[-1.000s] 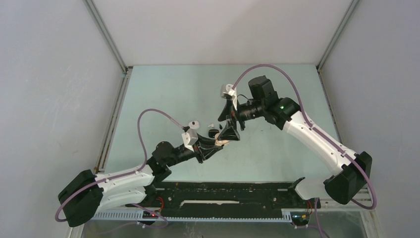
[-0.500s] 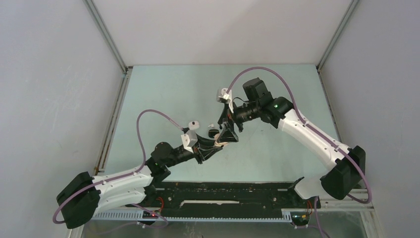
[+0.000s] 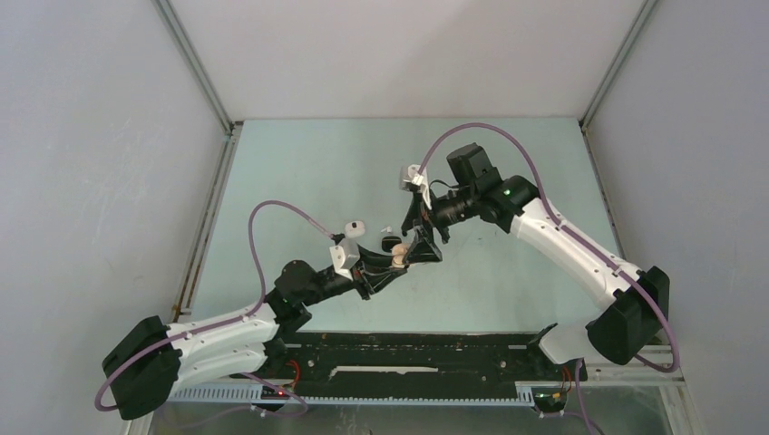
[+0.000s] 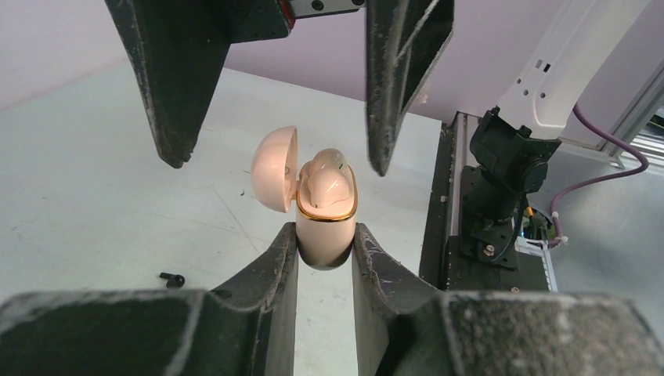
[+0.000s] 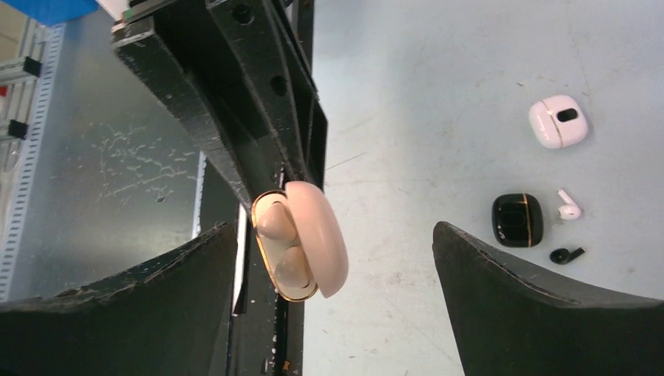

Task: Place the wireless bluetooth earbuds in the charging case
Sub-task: Close the charging case with the earbuds inside.

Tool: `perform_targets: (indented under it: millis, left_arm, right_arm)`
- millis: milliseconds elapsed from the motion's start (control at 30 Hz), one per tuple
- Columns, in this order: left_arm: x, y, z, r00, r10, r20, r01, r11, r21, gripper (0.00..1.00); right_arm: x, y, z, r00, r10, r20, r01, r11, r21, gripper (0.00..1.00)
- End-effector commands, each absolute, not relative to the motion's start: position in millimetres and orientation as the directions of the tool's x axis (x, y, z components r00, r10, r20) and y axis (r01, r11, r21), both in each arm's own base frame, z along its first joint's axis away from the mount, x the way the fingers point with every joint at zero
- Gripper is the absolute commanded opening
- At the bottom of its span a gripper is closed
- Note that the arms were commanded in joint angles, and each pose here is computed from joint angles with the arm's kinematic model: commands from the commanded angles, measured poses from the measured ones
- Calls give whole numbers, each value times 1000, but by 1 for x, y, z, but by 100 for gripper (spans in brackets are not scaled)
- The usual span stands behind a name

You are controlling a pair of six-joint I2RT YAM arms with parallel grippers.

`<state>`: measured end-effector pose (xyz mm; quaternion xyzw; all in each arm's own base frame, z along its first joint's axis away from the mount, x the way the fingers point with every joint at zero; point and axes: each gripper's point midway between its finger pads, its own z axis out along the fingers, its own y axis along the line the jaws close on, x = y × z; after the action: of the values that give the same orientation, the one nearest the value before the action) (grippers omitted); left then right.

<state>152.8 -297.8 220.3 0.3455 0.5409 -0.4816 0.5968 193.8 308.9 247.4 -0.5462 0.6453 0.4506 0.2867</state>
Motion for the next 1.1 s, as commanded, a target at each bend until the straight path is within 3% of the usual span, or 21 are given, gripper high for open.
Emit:
perform_targets:
  millis: [0,300,433,600,800,900,1067]
  left_arm:
    - [153,-299,249,19,-259,-966,954,294,-60,0]
    - [163,-297,244,-9,-250,-968,933,346,-98,0]
    - [173,-298,234,-42,-211,-976,914,387,-123,0]
    - [180,-306,227,-87,-198,-976,905,394,-160,0]
    - [214,-334,229,-212,-219,-953,841,456,-291,0]
    - [232,-351,229,-255,-228,-940,814,473,-336,0]
    - [247,-376,231,-358,-299,-885,768,445,-461,0]
  right_arm:
    - [171,306,260,-206,-408,-889,-947,-145,286,96]
    - [122,288,269,-142,-406,-903,-907,-313,283,95]
    - [118,272,283,-85,-388,-918,-938,-280,206,95]
    - [177,247,284,-146,-380,-913,-988,19,150,96]
    - [288,200,241,-443,-222,-869,-859,380,342,100]
    - [338,170,238,-428,-292,-855,-810,544,220,100]
    - [398,132,274,-322,-465,-825,-752,655,-76,100]
